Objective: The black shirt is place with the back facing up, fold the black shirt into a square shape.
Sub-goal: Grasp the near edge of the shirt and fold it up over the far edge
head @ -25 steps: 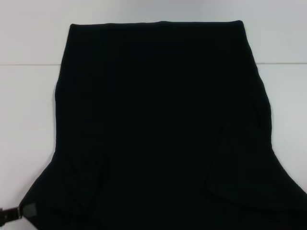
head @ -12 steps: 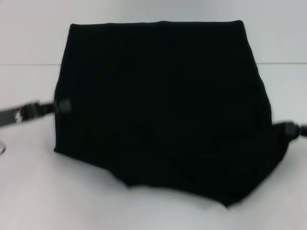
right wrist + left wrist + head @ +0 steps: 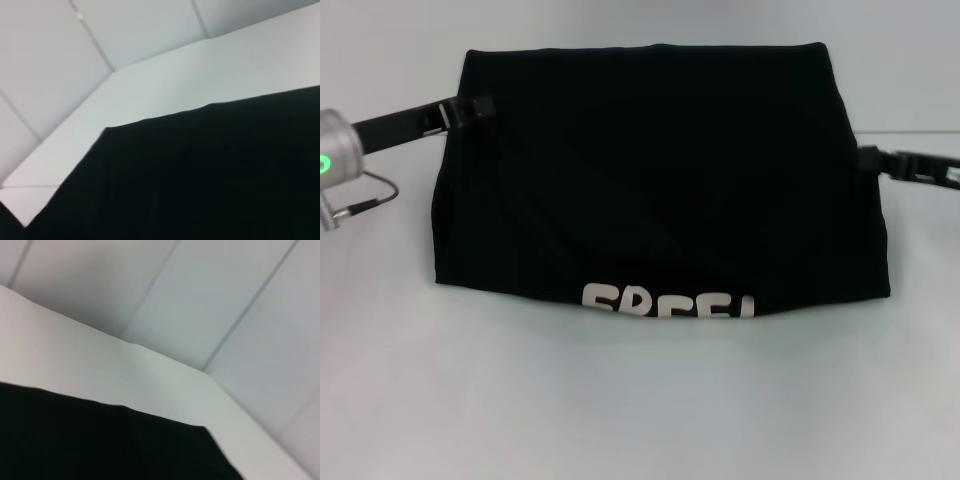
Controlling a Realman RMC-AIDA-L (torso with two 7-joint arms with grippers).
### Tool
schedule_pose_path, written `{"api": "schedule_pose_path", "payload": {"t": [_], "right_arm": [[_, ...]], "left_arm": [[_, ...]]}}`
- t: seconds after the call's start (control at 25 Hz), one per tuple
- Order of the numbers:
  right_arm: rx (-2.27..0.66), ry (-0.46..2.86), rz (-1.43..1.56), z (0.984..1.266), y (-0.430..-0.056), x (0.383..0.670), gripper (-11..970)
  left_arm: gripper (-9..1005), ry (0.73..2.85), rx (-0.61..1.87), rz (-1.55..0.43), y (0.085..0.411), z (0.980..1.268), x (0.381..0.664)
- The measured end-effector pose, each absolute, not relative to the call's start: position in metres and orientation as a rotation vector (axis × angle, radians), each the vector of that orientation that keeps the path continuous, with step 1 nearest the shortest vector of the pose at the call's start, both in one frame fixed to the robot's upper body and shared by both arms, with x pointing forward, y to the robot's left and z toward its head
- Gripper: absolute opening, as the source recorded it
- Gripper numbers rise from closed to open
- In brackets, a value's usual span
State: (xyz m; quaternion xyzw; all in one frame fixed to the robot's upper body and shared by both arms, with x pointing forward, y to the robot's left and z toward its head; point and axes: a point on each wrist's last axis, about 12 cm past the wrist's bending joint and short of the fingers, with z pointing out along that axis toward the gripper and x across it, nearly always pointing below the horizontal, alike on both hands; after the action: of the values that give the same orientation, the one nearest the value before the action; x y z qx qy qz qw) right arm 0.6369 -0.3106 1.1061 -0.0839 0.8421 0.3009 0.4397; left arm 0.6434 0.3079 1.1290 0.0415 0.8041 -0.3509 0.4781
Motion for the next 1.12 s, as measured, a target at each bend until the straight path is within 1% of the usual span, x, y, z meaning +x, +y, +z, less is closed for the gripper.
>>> {"api": "schedule_pose_path", "payload": {"t": [0.08,0.28,0.56,0.8,1.08,1.12], "right_arm": [[-0.193,2.101,0.682,1.106,-0.299,0.65,33],[-0.161,2.111,0.57,1.107,-0.275,0.671,33],[-0.141,2.088,0.449,1.115,-0.255,0.69,32],[-0.144,2.083,0.434,1.12,-0.254,0.695,32],[-0.118,2.122,0.409,1.105,-0.25,0.69,46],[-0.115,2.126,0.41,1.103,-0.248,0.689,49]], "left_arm": [[30,1.976,0.101,-0.777,0.301,1.125,0.653],[30,1.979,0.113,-0.619,0.288,1.119,0.667],[30,1.93,0.077,-0.476,0.282,1.116,0.678],[31,1.921,0.03,-0.421,0.288,1.117,0.682],[31,1.943,0.054,-0.374,0.279,1.101,0.676],[31,1.966,0.075,-0.364,0.27,1.092,0.672]]}}
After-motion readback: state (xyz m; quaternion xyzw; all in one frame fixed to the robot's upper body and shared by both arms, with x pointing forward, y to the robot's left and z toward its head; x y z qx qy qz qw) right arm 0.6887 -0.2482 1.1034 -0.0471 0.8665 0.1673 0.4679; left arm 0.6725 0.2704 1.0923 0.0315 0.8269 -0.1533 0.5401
